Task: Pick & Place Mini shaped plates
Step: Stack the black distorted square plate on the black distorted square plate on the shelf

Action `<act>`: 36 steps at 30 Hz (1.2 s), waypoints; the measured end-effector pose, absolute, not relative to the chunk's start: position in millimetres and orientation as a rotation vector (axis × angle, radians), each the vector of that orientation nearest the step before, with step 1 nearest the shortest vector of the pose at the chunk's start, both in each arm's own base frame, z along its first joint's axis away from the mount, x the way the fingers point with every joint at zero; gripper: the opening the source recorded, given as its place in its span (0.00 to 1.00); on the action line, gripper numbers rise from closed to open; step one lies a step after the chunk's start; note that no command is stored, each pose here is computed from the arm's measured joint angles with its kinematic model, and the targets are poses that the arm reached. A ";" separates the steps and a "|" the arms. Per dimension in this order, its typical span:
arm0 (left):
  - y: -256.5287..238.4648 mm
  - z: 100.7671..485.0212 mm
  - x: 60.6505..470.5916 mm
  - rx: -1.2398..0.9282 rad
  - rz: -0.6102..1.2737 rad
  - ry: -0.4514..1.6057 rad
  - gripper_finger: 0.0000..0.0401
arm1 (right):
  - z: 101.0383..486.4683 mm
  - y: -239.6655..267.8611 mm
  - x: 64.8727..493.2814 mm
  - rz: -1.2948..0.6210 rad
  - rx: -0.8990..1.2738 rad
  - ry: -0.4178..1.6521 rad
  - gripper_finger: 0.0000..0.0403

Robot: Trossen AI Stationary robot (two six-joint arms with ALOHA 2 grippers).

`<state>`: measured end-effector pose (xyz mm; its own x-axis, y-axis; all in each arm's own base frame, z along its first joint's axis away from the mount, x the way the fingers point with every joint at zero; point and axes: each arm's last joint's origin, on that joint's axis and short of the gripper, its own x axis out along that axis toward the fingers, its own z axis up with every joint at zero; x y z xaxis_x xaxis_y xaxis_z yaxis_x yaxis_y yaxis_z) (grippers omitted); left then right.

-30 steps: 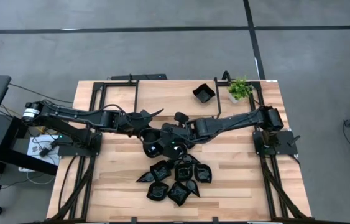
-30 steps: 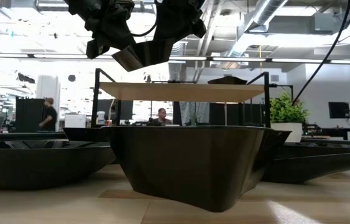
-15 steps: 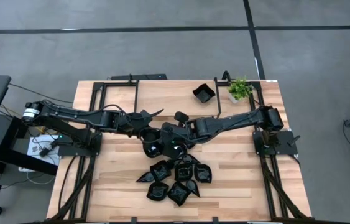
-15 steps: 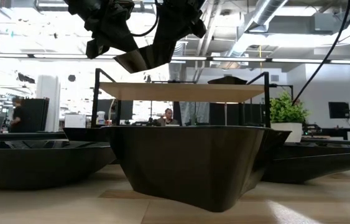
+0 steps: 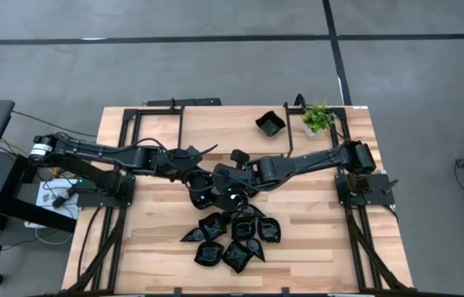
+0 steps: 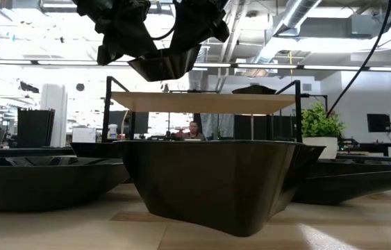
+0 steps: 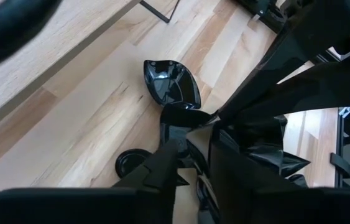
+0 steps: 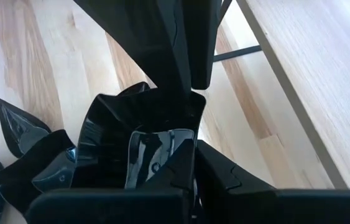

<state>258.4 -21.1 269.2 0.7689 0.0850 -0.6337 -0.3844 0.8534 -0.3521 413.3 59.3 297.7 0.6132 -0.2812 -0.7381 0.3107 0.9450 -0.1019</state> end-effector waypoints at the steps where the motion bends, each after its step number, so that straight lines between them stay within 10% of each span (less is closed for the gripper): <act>1: -21.1 269.2 258.4 -0.491 0.266 0.649 0.25 | 297.7 59.3 413.2 -0.341 0.037 0.845 0.02; 36: -15.7 317.8 216.0 -0.423 0.221 0.427 0.28 | 339.9 28.4 374.4 -0.403 0.056 0.872 0.02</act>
<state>216.0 -15.7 317.8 0.8884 0.1189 -0.4433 -0.2932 0.8902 -0.3488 374.4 28.4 339.9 0.5729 -0.3210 -0.7542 0.3660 0.9235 -0.1150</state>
